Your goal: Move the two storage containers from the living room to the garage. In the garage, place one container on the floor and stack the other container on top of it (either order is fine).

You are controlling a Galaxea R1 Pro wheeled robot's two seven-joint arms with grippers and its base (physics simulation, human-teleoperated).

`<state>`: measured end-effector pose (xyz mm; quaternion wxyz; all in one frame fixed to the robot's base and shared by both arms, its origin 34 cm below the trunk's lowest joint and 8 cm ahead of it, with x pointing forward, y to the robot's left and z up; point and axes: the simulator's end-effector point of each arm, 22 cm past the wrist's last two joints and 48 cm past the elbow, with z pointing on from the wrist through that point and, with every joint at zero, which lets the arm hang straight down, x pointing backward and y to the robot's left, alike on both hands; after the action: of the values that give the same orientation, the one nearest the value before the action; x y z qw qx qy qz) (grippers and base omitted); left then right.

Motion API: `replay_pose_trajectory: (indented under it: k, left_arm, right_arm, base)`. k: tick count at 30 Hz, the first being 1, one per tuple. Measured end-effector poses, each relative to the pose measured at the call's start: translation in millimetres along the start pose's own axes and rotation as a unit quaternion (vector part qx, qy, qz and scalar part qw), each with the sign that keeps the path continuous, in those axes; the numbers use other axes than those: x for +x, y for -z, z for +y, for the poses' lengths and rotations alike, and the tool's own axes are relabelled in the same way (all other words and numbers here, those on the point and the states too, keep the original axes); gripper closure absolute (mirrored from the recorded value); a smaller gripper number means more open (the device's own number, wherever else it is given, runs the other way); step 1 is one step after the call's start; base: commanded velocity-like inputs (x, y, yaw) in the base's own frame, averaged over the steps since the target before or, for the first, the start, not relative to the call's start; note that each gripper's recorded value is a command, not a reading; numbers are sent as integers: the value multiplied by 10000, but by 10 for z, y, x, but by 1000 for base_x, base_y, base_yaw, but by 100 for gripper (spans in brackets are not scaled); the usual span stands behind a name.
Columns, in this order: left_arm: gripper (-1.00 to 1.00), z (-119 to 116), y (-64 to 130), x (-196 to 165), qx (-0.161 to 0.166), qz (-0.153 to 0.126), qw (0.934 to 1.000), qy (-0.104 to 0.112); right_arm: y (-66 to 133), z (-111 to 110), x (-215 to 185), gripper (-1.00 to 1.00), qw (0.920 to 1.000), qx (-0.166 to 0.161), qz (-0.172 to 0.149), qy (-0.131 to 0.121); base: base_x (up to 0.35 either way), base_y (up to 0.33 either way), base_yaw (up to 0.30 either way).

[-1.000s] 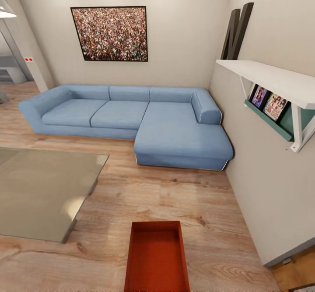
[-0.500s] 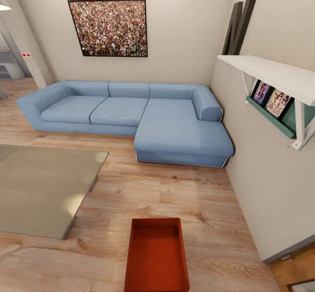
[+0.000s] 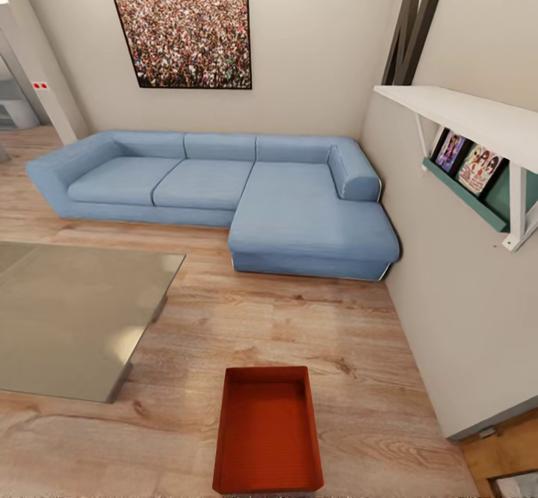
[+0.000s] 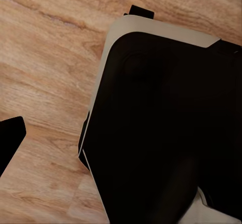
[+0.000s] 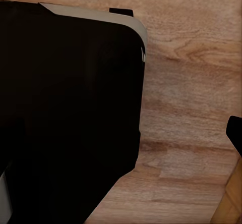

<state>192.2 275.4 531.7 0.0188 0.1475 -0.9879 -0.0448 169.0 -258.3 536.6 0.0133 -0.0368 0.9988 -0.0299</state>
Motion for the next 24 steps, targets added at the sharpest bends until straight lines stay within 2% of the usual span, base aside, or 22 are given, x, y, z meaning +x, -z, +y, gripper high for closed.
replay_pose_trajectory:
  k: [24]
  left_arm:
    - [-100, 43, -27, 148, -56, 183, 9998, -17]
  right_arm:
    - [-7, 11, 151, -100, 9998, -14, 191, 11]
  base:
    - [0, 0, 0]
